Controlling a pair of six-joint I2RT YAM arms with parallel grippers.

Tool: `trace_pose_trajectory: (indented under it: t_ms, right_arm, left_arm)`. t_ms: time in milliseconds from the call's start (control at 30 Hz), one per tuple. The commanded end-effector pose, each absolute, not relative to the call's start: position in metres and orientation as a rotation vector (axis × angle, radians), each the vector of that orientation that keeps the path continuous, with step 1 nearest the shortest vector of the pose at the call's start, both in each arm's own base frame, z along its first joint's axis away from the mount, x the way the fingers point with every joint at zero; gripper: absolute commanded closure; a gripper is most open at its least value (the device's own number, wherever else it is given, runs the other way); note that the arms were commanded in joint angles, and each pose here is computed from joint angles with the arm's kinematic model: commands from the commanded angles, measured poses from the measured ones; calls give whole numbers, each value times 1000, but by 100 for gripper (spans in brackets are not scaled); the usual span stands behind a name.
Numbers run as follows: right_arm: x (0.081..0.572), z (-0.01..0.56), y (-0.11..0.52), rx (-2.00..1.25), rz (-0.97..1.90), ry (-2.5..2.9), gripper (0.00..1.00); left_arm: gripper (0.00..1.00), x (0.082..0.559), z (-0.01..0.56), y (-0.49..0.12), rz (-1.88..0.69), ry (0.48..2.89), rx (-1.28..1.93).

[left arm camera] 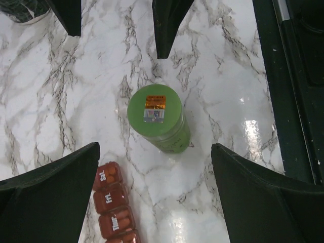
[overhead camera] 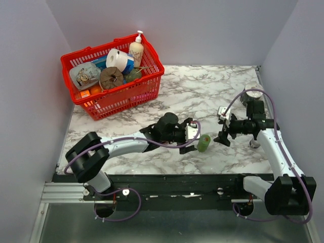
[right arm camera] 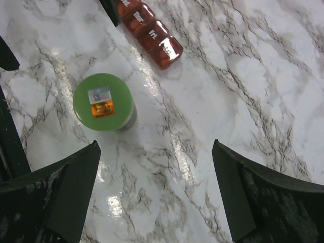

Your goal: Sort the pills into containers

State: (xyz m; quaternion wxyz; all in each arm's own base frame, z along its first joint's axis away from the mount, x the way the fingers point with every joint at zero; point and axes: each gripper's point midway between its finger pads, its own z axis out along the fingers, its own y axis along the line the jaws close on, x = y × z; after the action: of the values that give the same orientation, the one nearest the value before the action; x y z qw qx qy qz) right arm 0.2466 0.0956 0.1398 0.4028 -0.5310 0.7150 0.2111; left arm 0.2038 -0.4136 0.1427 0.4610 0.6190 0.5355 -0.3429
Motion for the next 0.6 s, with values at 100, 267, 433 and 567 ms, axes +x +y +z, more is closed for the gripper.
trace_pose_trajectory:
  t_ms: [100,267,433,567]
  right_arm:
    - [244,155,89,-1276,568,1745,0]
    - [244,158,88,-1258,591,1739,0]
    - [240,156,90,-1257,623,1739,0]
    - [239,156,90,-1257,635,1740,0]
  left_arm:
    - [1,200,130,-442,-896,1231,1681]
    - [2,191,119,-454,-942,1220,1751]
    - [5,196,108,-463,-917,1242,1771]
    - [9,201,106,-467,-899,1258,1765]
